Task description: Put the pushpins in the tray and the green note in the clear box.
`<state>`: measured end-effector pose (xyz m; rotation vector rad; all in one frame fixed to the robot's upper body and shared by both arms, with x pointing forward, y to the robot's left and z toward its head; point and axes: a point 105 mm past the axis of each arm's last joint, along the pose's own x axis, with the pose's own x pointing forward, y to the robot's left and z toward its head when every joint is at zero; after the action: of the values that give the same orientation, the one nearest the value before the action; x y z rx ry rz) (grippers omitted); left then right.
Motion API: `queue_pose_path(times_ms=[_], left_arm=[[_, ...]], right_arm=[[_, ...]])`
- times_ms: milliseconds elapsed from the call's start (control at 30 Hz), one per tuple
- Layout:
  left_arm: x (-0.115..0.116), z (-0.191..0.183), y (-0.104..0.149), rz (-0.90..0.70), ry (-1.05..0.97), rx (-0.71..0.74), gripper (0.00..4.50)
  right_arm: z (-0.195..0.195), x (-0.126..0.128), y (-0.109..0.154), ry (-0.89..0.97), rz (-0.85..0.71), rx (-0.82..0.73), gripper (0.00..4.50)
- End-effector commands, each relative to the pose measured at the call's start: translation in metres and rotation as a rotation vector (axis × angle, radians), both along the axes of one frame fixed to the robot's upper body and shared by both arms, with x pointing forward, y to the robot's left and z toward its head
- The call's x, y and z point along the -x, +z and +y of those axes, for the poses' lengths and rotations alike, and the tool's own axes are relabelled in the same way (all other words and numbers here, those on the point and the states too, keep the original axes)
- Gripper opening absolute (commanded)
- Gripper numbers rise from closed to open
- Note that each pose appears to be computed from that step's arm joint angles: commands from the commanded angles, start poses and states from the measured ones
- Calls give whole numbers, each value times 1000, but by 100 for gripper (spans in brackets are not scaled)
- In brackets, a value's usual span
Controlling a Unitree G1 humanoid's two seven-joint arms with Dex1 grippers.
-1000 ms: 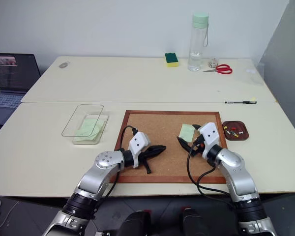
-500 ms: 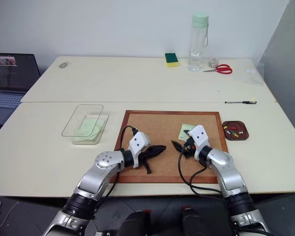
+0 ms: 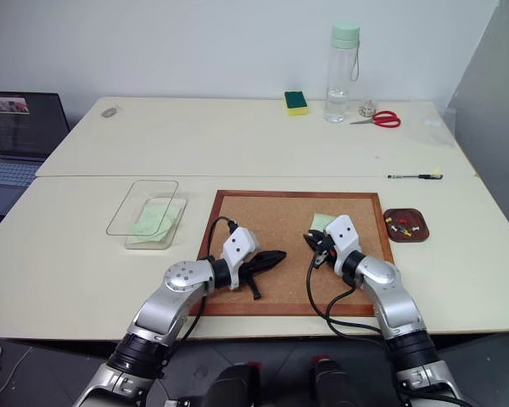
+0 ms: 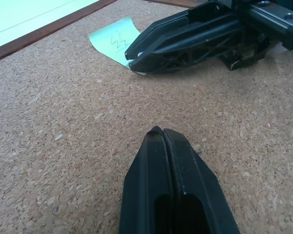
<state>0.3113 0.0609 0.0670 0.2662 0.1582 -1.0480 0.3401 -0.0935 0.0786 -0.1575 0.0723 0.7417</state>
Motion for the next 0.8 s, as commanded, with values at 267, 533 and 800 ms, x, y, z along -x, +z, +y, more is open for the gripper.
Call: queue_pose_path(times_ms=[267, 533, 800], left_arm=[[8, -4, -19, 66, -8, -32, 0], [9, -4, -20, 70, -9, -32, 0], [10, -5, -20, 66, -13, -31, 0]], right_arm=[[3, -2, 18, -1, -72, -23, 1], [8, 6, 42, 44, -102, -105, 1], [7, 8, 41, 43, -96, -94, 1]])
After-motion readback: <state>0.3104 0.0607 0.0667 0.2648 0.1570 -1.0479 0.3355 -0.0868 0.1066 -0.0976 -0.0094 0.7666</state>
